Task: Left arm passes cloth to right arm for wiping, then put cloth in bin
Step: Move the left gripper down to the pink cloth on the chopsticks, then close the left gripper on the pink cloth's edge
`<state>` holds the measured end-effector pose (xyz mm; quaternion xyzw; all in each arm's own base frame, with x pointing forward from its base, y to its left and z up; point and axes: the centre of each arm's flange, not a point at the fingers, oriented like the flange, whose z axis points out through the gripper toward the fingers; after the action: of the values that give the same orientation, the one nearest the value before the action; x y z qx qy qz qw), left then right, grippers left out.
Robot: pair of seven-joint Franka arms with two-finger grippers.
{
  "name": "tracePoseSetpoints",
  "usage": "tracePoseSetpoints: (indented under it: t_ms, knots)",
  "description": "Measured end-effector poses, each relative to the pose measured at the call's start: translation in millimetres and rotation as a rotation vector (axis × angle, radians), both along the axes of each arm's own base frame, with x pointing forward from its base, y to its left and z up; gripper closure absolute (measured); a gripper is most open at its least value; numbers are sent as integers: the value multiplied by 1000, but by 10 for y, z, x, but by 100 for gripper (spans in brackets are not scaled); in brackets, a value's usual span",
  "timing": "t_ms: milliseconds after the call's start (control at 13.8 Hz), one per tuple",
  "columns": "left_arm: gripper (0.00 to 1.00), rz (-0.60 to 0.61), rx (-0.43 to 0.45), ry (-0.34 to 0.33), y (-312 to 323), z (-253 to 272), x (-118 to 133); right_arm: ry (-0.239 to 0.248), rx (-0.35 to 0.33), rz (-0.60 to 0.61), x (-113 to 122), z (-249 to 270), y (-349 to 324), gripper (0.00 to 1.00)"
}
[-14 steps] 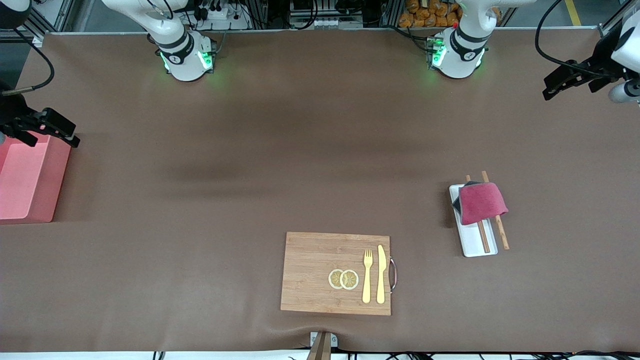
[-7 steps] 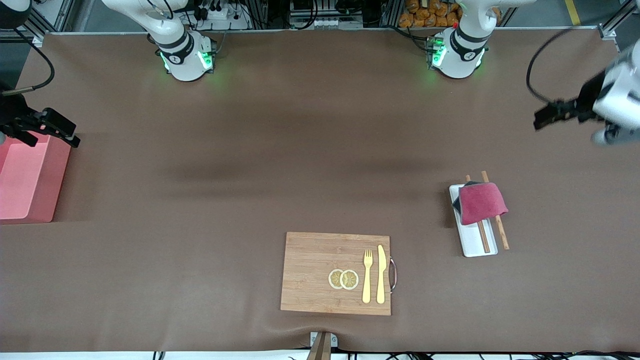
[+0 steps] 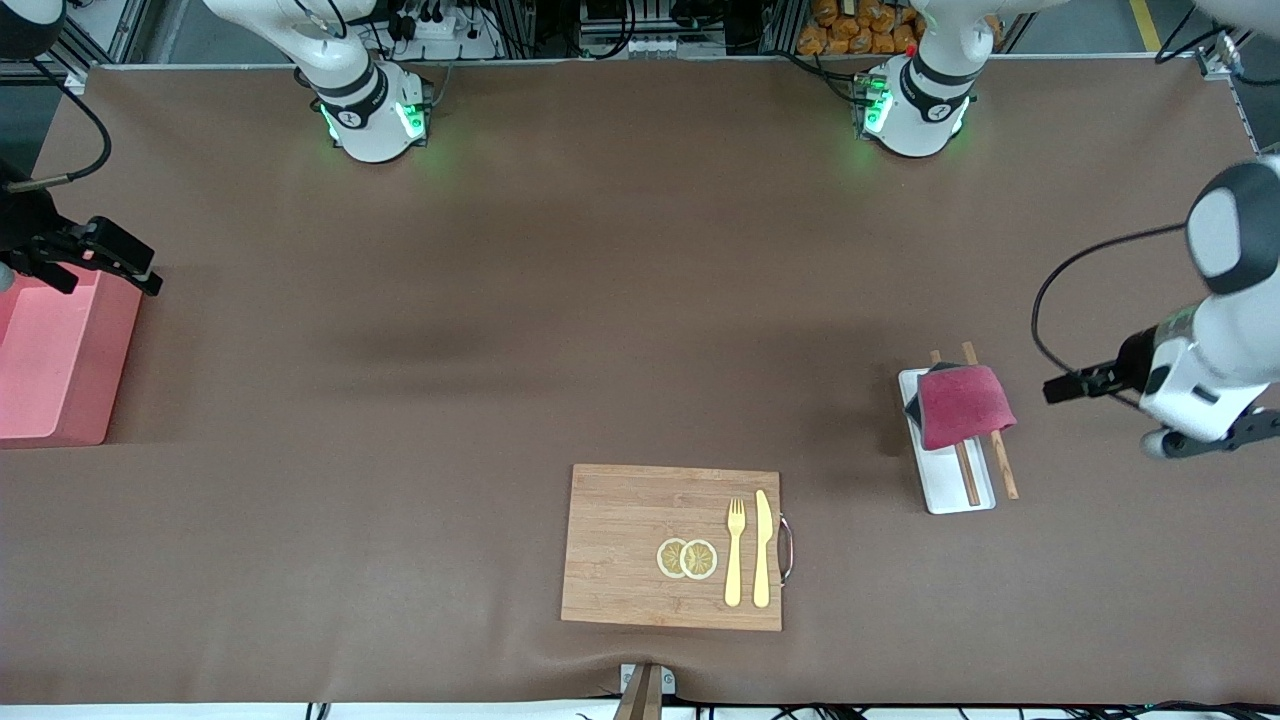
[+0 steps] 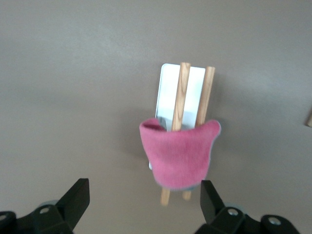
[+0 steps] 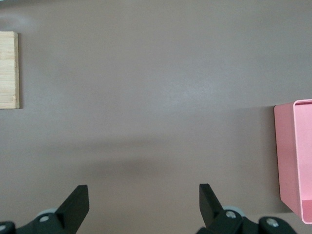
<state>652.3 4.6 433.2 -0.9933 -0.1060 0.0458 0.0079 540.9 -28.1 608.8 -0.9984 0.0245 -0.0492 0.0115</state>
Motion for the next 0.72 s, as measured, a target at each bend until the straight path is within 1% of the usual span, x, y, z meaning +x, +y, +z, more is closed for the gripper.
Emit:
tracePoseSetpoints:
  t_ms: [145, 217, 289, 361, 434, 506, 578, 723]
  knots:
    - [0, -9, -4, 41, -52, -334, 56, 1, 0, -1, 1, -3, 0, 0]
    - [6, -17, -6, 61, -105, -459, 64, 1, 0, -1, 1, -4, 0, 0]
    - [6, -23, -7, 76, -145, -556, 65, 1, 0, -1, 1, -5, 0, 0]
    - [9, -27, -7, 90, -171, -641, 62, 1, 0, -1, 2, -6, 0, 0]
    - [10, -28, -8, 103, -179, -728, 55, 2, 0, -1, 4, -9, -1, 0]
    - [17, -28, -8, 113, -177, -822, 44, 3, 0, -1, 7, -17, -1, 0]
    - [17, -28, -9, 122, -177, -929, 19, 5, 0, -1, 12, -27, 0, 0]
    - [29, -29, -9, 136, -180, -1103, -51, 8, 0, -1, 20, -42, 0, 0]
